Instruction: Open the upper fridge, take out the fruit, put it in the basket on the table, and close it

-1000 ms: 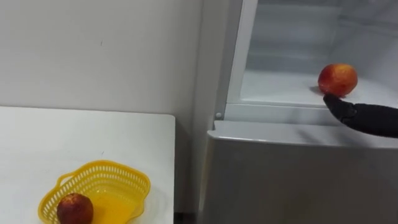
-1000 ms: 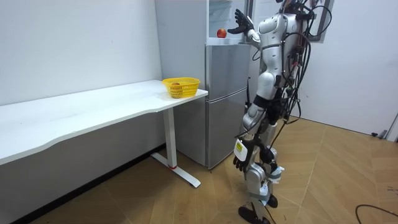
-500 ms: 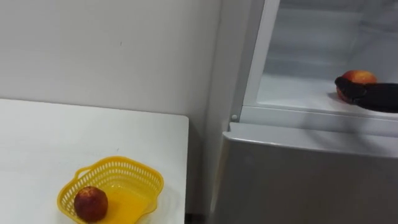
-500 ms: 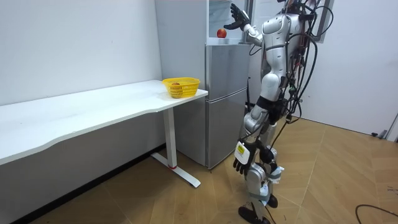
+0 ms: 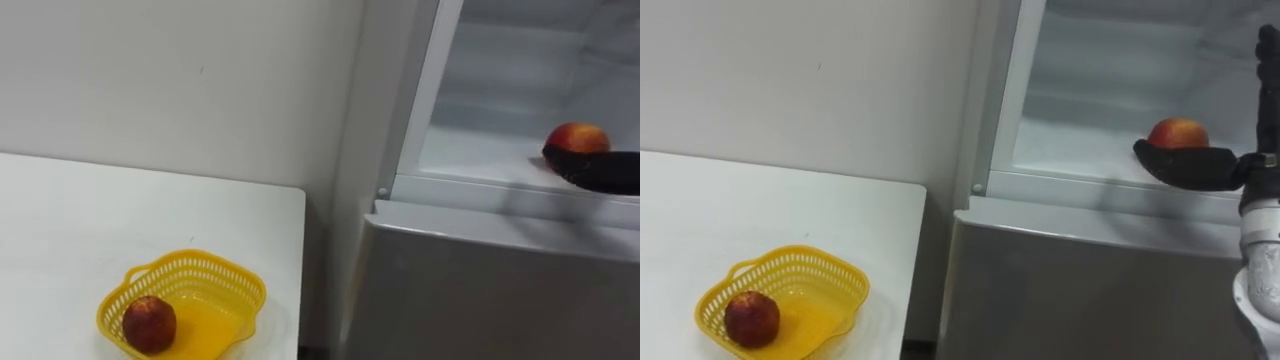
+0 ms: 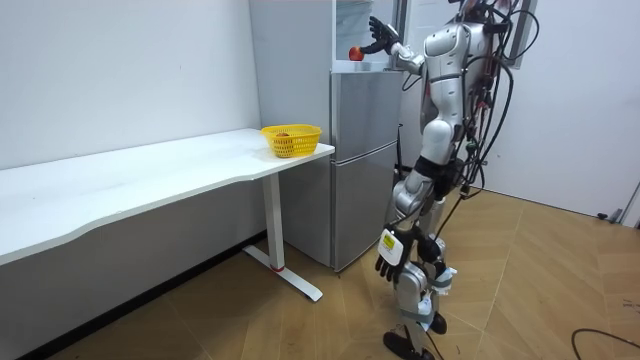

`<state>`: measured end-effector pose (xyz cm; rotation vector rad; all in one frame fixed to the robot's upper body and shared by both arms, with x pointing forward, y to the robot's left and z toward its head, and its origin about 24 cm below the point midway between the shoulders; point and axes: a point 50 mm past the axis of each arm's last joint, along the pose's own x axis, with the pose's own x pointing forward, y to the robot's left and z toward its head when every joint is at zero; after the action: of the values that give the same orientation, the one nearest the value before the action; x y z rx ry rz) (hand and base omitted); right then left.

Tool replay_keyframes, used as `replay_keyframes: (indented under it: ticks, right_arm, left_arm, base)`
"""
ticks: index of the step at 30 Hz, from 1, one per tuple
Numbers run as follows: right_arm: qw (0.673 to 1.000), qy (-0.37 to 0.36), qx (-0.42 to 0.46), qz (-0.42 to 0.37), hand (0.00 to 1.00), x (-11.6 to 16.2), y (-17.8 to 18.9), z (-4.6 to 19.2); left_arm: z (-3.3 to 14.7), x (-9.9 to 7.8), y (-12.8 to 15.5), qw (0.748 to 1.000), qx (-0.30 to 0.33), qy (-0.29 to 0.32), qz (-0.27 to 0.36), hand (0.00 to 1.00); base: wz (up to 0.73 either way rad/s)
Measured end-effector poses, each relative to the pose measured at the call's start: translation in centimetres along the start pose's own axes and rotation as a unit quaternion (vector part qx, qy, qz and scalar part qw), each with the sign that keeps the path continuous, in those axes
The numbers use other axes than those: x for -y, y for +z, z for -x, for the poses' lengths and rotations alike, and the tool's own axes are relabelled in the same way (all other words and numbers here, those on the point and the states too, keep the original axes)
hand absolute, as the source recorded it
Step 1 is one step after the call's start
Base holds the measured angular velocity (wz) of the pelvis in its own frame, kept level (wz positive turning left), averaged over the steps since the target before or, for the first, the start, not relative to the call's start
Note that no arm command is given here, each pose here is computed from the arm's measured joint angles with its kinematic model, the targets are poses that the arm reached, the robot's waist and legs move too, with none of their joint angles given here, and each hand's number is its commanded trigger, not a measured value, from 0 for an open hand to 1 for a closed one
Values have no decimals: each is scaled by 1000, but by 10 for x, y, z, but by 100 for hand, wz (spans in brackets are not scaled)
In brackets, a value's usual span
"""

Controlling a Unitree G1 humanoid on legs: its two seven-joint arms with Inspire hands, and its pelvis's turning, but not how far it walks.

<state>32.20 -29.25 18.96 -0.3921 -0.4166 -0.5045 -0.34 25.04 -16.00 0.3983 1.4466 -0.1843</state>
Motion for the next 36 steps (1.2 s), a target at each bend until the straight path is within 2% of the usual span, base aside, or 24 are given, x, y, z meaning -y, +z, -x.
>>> replay_keyframes:
  ticks: [13, 23, 36]
  right_arm:
    - [998, 39, -53, -15, 0, -12, -14, -6]
    - [993, 59, -99, -12, 0, -6, -31, -6]
    - [993, 56, -105, 2, 0, 4, -32, -13]
  left_arm:
    - [0, -2, -2, 1000, -12, -14, 1, 0]
    - [2, -1, -10, 999, -34, -32, 4, 0]
    - [2, -2, -11, 999, -36, -28, 5, 0]
  base:
    - [0]
    - [3]
    - [1]
